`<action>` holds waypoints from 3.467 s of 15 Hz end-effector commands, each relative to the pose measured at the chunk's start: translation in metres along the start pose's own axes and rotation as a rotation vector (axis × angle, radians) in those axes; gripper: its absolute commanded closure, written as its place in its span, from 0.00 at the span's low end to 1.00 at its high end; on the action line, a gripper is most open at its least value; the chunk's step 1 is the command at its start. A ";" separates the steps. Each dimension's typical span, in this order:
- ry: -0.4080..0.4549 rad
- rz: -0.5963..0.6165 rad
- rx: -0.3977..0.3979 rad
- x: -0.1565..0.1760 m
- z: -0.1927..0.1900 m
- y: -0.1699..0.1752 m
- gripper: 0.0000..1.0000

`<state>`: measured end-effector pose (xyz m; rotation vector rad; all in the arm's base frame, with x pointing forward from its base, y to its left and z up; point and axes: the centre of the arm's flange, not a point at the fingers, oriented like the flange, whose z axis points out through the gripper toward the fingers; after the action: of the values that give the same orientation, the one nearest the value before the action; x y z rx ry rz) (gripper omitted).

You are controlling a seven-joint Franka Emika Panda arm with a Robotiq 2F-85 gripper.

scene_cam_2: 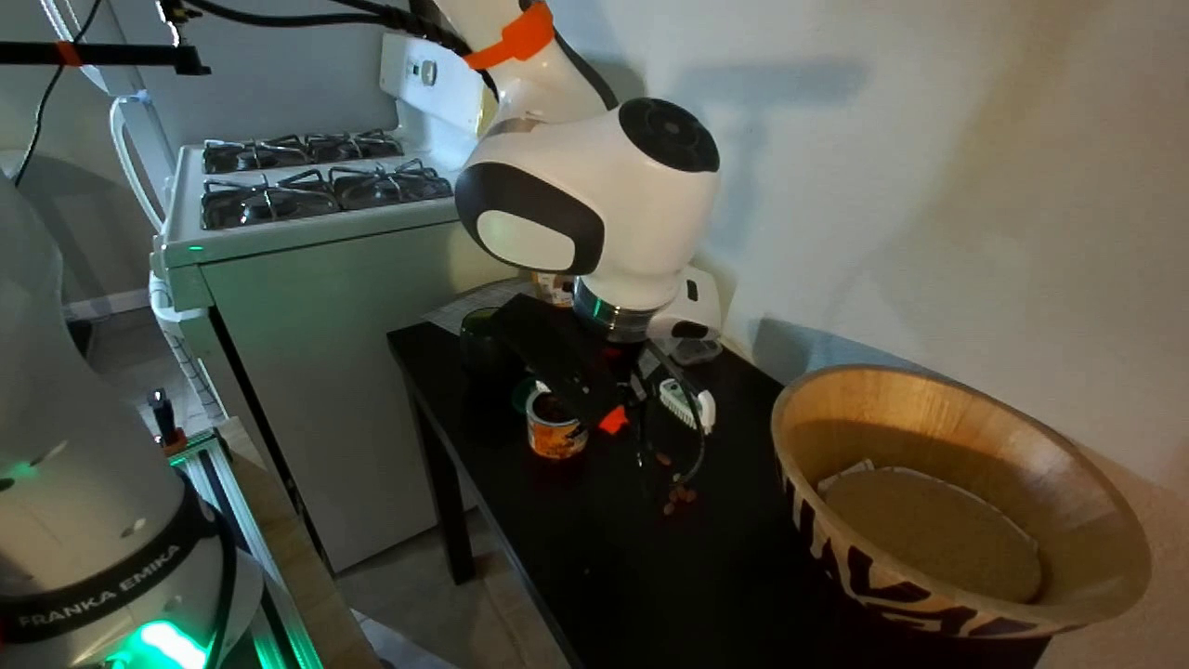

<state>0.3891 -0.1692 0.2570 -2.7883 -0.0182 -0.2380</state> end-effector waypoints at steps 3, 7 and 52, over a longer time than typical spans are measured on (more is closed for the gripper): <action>-0.022 0.038 0.039 -0.001 0.026 0.018 0.98; 0.005 0.040 0.038 0.001 0.003 0.009 0.92; -0.013 0.091 0.303 0.005 0.040 0.053 0.98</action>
<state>0.4042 -0.1965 0.2096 -2.5093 0.0640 -0.1724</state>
